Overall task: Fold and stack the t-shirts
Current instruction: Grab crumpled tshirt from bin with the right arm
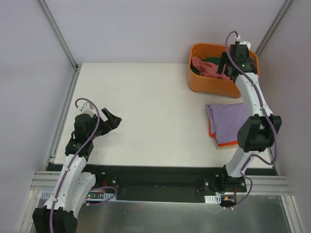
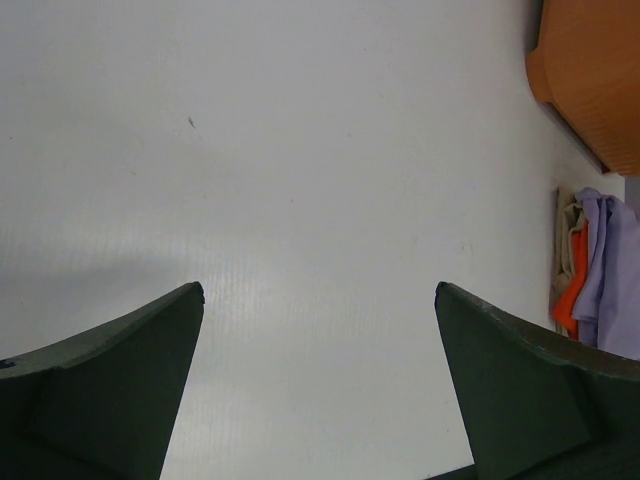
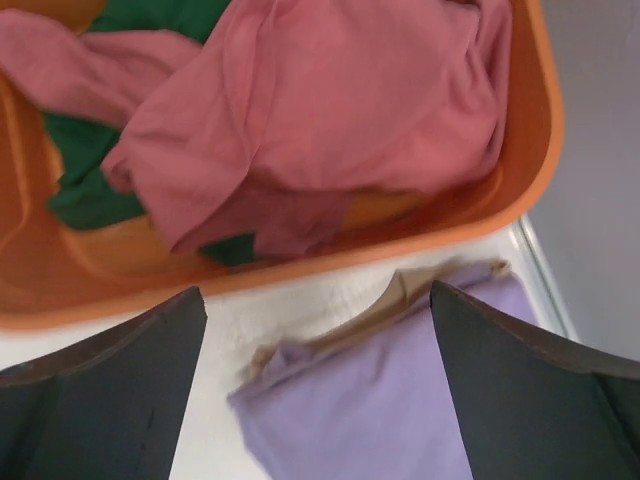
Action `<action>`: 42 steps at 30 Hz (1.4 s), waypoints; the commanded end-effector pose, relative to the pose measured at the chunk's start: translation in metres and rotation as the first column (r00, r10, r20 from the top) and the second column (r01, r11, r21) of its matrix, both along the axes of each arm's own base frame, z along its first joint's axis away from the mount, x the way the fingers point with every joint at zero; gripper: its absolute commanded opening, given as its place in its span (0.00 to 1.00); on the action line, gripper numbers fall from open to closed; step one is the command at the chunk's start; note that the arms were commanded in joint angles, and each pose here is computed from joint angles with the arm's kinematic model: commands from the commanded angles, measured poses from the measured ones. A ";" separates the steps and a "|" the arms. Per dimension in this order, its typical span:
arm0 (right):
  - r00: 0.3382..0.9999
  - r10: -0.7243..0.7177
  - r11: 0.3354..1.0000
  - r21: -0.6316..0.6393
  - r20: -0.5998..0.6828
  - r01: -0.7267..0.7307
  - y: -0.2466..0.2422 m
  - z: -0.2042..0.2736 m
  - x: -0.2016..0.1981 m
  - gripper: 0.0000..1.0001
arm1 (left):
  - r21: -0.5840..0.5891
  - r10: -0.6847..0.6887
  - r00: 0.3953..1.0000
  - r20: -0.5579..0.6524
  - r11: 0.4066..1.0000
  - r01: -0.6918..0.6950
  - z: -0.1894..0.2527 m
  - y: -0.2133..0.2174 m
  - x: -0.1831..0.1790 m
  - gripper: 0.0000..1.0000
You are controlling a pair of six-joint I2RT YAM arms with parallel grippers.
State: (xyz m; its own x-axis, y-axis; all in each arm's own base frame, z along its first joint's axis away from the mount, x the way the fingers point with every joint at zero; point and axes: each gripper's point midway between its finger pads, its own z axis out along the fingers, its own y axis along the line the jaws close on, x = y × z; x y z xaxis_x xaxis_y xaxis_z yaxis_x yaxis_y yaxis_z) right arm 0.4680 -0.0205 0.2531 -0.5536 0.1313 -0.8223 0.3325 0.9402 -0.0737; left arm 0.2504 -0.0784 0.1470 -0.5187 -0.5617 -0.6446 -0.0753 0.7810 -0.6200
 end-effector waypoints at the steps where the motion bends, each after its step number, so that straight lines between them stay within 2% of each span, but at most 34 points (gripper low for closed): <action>1: 0.998 -0.036 0.996 -0.079 -0.049 0.032 -0.034 0.010 0.037 0.96 | 0.035 0.022 0.999 0.049 0.999 -0.024 0.014 0.007 0.014 0.99; 5: 0.997 -0.045 0.991 -0.131 -0.058 0.037 -0.049 0.002 0.075 0.96 | 0.051 0.027 0.999 0.023 0.998 -0.028 0.009 0.008 0.018 0.99; 8: 0.993 -0.106 0.983 -0.154 -0.058 0.096 -0.084 -0.012 0.092 0.96 | 0.054 0.019 1.000 0.004 0.998 -0.019 0.004 0.008 0.019 0.99; 11: 0.993 -0.104 0.981 -0.167 -0.052 0.094 -0.102 -0.032 0.112 0.96 | 0.063 0.030 1.000 -0.006 0.998 -0.030 0.001 0.010 0.020 0.99; 16: 0.988 -0.109 0.972 -0.221 -0.110 0.082 -0.125 -0.066 0.124 0.96 | 0.068 0.021 1.000 -0.019 0.998 -0.020 -0.001 0.009 0.021 0.99; 17: 0.988 -0.108 0.972 -0.219 -0.112 0.081 -0.128 -0.069 0.126 0.86 | 0.069 0.021 1.000 -0.022 0.997 -0.019 -0.002 0.009 0.022 0.99; 19: 0.990 -0.106 0.975 -0.204 -0.090 0.086 -0.130 -0.064 0.129 0.49 | 0.069 0.021 0.999 -0.025 0.997 -0.019 -0.002 0.009 0.022 0.99; 21: 0.996 -0.075 0.978 -0.197 -0.038 0.066 -0.126 -0.040 0.133 0.24 | 0.071 0.006 1.000 -0.028 0.997 -0.004 -0.001 0.007 0.023 0.99; 24: 0.995 -0.044 0.982 -0.179 0.084 0.059 -0.119 0.018 0.129 0.01 | 0.059 -0.025 0.999 -0.032 0.998 0.027 -0.001 0.002 0.022 0.99; 29: 0.939 0.008 0.998 -0.066 0.343 0.015 -0.087 0.133 0.093 0.00 | 0.045 -0.051 0.999 -0.013 0.998 0.051 0.003 -0.002 0.016 0.99; 34: 0.828 0.147 0.977 0.049 0.540 -0.206 -0.016 0.220 0.045 0.00 | 0.027 -0.069 0.997 0.028 0.997 0.068 0.012 -0.006 0.010 0.99; 38: 0.749 0.246 0.944 0.023 0.616 -0.329 0.051 0.272 -0.008 0.00 | 0.007 -0.090 0.994 0.066 0.996 0.090 0.022 -0.011 0.002 0.99; 42: 0.602 0.397 0.851 -0.033 0.693 -0.524 0.133 0.317 -0.069 0.01 | -0.013 -0.074 0.993 0.091 0.997 0.076 0.026 -0.011 -0.002 0.99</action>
State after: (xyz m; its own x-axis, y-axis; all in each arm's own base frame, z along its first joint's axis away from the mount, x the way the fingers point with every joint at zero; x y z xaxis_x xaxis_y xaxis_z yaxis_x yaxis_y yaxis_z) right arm 0.4500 0.0425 0.5187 -0.0191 0.1252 -0.9920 -0.0168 0.9920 0.1255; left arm 0.2521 -0.0858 0.1651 -0.5176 -0.5229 -0.6772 0.0087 0.7883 -0.6153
